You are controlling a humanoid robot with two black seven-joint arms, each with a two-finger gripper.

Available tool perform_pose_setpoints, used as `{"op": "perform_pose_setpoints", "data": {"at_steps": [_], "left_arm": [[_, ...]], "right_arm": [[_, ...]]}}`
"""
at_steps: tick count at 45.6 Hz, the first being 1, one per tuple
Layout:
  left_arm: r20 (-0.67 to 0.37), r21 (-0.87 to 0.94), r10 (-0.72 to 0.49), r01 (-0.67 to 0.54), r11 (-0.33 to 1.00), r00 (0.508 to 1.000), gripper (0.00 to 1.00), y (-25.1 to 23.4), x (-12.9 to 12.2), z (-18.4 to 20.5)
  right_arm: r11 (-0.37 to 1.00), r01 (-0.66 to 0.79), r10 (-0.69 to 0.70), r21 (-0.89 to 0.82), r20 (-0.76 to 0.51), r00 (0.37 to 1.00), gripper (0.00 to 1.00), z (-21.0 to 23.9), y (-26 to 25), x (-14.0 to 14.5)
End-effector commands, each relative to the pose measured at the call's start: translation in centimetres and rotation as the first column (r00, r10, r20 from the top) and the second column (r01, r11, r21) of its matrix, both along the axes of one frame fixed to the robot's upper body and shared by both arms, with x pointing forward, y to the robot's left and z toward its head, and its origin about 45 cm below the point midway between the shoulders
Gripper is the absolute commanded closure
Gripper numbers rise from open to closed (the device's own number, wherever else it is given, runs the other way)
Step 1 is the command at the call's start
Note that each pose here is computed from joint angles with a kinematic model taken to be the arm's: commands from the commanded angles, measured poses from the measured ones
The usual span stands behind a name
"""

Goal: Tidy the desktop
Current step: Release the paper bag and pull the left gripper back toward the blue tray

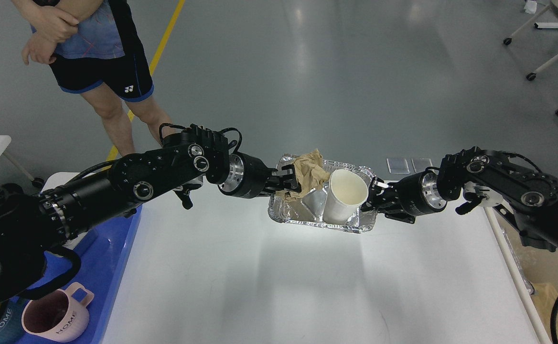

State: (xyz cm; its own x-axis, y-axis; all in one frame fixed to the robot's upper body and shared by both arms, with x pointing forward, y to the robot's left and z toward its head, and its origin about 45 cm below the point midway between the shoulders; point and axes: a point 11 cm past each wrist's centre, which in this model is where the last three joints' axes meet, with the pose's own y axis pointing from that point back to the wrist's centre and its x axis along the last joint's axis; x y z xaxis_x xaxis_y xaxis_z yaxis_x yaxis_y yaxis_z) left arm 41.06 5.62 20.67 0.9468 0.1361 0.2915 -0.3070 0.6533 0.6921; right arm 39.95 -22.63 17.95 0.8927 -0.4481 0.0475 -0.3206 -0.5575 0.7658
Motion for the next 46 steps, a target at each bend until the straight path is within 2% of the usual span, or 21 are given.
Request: {"op": "perform_pose_setpoints", "data": {"at_steps": [1, 9, 18, 22, 29, 32, 38, 46], "left_arm": [[0.016, -0.013, 0.023, -0.023, 1.000, 1.000, 0.14, -0.2, 0.3, 0.3], [0.014, -0.016, 0.020, -0.020, 1.000, 1.000, 0.05, -0.3, 0.3, 0.3], [0.009, -0.037, 0.021, -0.021, 0.999, 1.000, 0.04, -0.4, 0.3, 1.1], [0.014, -0.079, 0.018, -0.017, 0.997, 1.000, 0.03, -0.7, 0.4, 2.7], [0.054, -0.166, 0.059, -0.050, 0.985, 0.997, 0.04, 1.5, 1.3, 6.1], [0.053, -0.222, 0.110, -0.095, 0.970, 0.993, 0.04, 3.0, 2.0, 7.2], [-0.032, -0.369, 0.286, -0.277, 0.887, 0.958, 0.03, 7.7, 3.4, 7.5], [-0.187, -0.554, 0.490, -0.504, 0.663, 0.851, 0.03, 15.4, 4.6, 8.2]], "right_arm": [[1.000, 0.001, -0.001, 0.000, -0.001, 1.000, 1.00, -0.1, 0.0, 0.0], [1.000, 0.000, 0.000, -0.001, -0.003, 1.000, 1.00, -0.1, 0.0, -0.1], [1.000, 0.006, -0.006, -0.002, -0.002, 1.000, 1.00, -0.1, -0.3, -0.1], [1.000, 0.008, -0.008, -0.003, -0.003, 1.000, 1.00, -0.2, -0.4, -0.1], [1.000, 0.009, -0.009, -0.002, -0.007, 1.000, 1.00, -0.3, -0.4, -0.2], [1.000, 0.015, -0.015, 0.001, -0.012, 1.000, 1.00, -0.5, -0.6, -0.3], [1.000, 0.025, -0.025, 0.013, -0.015, 1.000, 1.00, -0.7, -0.7, -0.4], [1.000, 0.027, -0.027, 0.012, -0.016, 1.000, 1.00, -0.6, -0.8, -0.4]]}}
